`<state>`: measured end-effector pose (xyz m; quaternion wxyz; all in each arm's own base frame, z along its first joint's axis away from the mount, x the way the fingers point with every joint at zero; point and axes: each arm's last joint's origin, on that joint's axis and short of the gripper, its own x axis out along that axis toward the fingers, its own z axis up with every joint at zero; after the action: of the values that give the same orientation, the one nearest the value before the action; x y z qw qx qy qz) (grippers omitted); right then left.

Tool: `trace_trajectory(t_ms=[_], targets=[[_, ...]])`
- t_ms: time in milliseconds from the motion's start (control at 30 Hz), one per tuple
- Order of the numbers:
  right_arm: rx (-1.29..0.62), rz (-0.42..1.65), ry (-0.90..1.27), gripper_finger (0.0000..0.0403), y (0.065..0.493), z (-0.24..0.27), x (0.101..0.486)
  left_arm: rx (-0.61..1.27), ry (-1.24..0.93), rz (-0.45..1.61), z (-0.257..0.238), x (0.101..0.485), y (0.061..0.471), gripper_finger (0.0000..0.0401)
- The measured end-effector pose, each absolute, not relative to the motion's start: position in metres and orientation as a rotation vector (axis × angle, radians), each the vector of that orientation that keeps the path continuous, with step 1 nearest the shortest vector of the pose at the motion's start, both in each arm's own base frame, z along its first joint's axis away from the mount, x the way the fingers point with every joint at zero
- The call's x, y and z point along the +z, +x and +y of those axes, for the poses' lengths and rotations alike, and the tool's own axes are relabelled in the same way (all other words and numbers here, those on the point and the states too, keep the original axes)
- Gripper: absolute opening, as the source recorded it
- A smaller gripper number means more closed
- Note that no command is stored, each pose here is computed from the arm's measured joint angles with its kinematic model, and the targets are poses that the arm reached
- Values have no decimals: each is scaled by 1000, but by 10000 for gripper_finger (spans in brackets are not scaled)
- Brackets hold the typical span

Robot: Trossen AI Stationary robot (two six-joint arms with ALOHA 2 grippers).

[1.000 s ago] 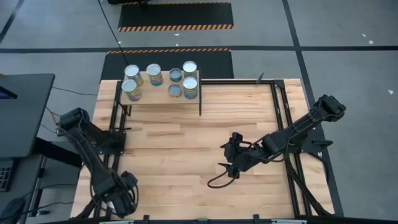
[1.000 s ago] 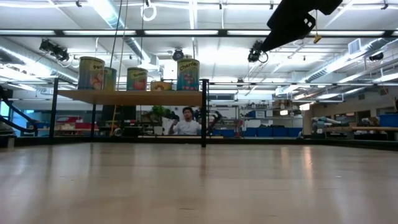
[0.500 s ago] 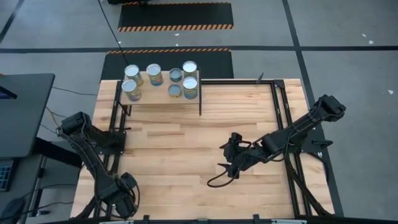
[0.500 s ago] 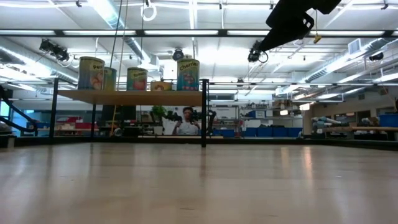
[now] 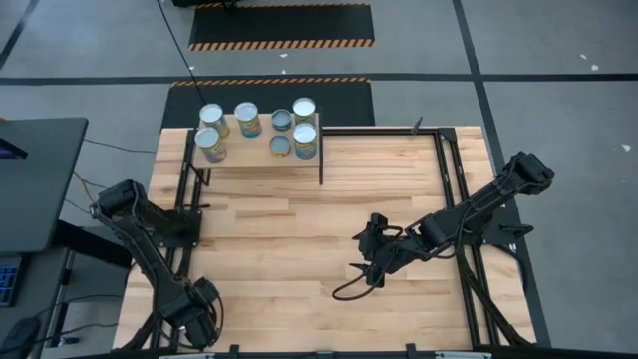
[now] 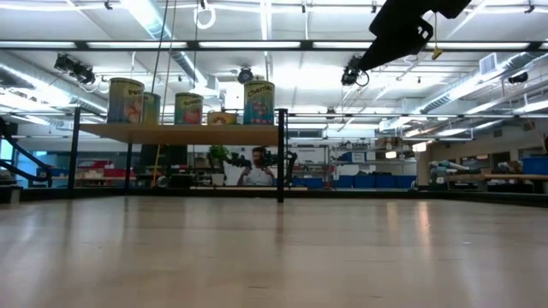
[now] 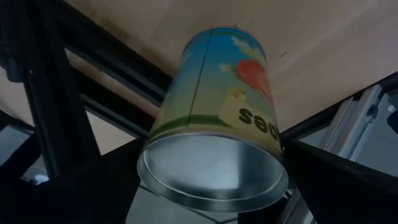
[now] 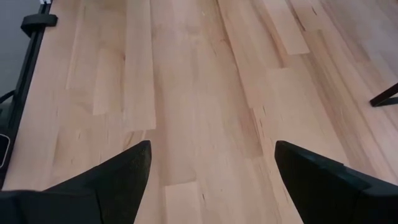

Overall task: Pick and place cans onto a shelf
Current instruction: Put the canned tomatoes aligned with the other canned tomatoes on the shelf

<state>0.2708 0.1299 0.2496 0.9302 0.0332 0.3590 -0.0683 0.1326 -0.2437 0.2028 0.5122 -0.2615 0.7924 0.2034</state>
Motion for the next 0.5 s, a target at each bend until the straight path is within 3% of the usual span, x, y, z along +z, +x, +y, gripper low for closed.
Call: trace_trajectory(t_ms=[167,367,500], targets=[[-140,735,68,349,271,130,250,451,-596,1896,-243,203,133,381],[-142,735,73,349,271,130,250,411,-568,1882,-242,203,136,319],[-137,736,84,349,271,130,250,399,-537,1875,-237,204,139,315]])
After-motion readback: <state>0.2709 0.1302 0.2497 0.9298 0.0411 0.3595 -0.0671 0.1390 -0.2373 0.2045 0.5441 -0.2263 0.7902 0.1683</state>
